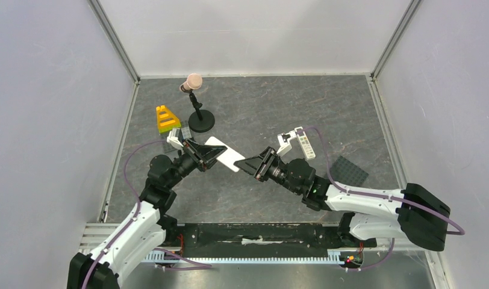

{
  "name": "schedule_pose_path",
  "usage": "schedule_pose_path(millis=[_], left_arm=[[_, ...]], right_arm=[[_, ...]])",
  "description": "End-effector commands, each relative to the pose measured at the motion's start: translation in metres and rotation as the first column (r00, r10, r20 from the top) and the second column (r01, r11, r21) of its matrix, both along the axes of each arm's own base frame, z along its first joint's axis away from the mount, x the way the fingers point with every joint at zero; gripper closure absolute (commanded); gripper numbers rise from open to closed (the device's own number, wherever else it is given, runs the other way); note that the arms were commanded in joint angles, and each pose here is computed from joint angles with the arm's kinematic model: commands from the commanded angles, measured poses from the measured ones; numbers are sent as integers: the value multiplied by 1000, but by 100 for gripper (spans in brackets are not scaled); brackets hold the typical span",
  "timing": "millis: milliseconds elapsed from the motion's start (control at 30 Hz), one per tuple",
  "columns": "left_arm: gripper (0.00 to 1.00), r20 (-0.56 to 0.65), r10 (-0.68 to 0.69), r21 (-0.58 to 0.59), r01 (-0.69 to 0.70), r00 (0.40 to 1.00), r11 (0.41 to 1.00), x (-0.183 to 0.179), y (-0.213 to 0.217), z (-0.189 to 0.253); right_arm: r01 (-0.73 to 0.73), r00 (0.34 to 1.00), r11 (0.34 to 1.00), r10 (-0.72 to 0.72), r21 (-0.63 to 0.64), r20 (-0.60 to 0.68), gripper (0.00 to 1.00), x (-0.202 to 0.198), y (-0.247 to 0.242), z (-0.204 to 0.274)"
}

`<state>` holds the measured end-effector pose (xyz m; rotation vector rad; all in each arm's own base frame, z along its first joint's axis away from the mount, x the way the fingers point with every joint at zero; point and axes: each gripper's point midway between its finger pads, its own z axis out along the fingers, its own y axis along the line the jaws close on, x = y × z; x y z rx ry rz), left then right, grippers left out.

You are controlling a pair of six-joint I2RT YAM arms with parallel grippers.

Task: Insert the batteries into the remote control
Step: Load the battery cover into the remote control.

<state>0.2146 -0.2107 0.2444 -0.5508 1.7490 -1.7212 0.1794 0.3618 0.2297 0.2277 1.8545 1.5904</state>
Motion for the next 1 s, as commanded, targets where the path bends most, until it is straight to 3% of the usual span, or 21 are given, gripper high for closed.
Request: schedule_pose_path(millis=[0, 133, 233, 500, 600, 767, 967], left_arm=[[98, 212, -360, 40, 360, 908, 932, -72, -32, 45], [98, 217, -336, 111, 319, 916, 941, -69, -29, 42], [98, 241, -301, 156, 269, 923, 951, -63, -26, 46], [98, 271, -276, 220, 220, 922, 950, -57, -23, 49], [98, 279, -288, 231, 227, 916, 946, -59, -23, 48], [98, 330, -358, 256, 282, 873, 925, -70, -26, 54], [98, 404, -499, 295, 408, 766, 864, -93, -33, 67]], right_arm=[[-125, 992, 992, 125, 3, 27, 92, -16, 29, 13], [-124, 991, 992, 124, 7, 47, 89, -18, 23, 16], [-127, 990, 992, 125, 17, 61, 79, -23, 12, 15], [-127, 976, 990, 134, -55, 171, 27, -37, -19, 20], [-105, 962, 991, 121, -76, 246, 15, -39, -32, 32], [-114, 916, 984, 156, -134, 368, 9, -48, -45, 49], [-276, 778, 892, 426, -358, 461, 11, -73, -28, 40]])
